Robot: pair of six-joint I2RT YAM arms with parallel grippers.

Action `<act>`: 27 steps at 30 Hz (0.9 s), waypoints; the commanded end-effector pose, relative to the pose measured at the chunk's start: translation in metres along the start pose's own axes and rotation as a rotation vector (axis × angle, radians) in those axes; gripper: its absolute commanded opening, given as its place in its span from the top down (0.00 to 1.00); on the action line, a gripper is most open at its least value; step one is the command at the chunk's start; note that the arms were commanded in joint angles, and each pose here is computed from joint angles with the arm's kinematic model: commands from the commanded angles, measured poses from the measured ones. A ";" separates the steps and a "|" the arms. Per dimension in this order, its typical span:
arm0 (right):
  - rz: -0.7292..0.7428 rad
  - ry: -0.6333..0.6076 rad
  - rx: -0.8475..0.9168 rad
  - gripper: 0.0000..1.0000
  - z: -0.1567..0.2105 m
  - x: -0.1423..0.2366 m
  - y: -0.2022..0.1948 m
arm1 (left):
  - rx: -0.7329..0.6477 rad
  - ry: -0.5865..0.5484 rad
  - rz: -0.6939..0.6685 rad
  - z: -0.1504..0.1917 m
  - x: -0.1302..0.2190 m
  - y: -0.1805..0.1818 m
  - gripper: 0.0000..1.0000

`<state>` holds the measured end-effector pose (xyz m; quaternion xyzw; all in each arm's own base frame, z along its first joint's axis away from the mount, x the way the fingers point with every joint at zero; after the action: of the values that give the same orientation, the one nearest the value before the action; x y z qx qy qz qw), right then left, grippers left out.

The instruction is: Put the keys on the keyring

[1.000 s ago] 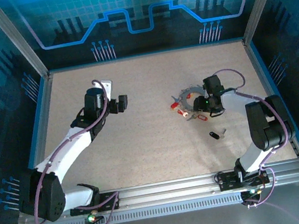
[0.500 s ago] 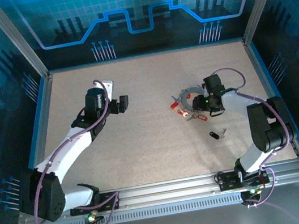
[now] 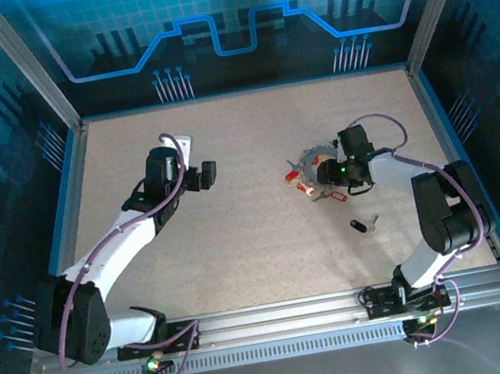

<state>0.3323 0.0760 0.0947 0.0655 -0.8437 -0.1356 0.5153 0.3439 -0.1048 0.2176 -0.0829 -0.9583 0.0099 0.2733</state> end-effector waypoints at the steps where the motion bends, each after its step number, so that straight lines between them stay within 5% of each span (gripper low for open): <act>1: -0.025 -0.006 0.019 0.44 0.001 0.003 0.006 | -0.017 -0.005 0.020 -0.002 -0.004 -0.005 0.01; 4: 0.069 -0.033 -0.014 0.46 0.000 0.013 -0.005 | -0.020 -0.004 0.037 -0.006 -0.001 -0.008 0.01; 7: 0.158 -0.043 -0.039 0.64 0.006 0.023 -0.019 | -0.030 -0.010 0.019 -0.002 -0.002 -0.006 0.01; 13: 0.232 0.003 -0.053 0.73 0.016 0.022 -0.031 | -0.041 -0.009 0.037 -0.004 -0.001 -0.011 0.01; 27: 0.297 0.061 -0.052 0.78 0.012 0.005 -0.037 | -0.078 0.006 0.055 -0.001 -0.001 -0.018 0.01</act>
<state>0.3129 0.0455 0.0784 -0.0504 -0.8255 -0.0827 0.5561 0.3405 -0.1174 0.2158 -0.1067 -0.9554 -0.0092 0.2752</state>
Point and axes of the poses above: each hand's point on the last joint's axis, 136 mm out from that joint toward the fingers, its own x axis back along the fingers, its own y axis along the line the jaws close on, z = x × y, the point moved 6 cm from there along x, back along the fingers, and after that the axes turned 5 degrees about x, right-handed, at the moved point
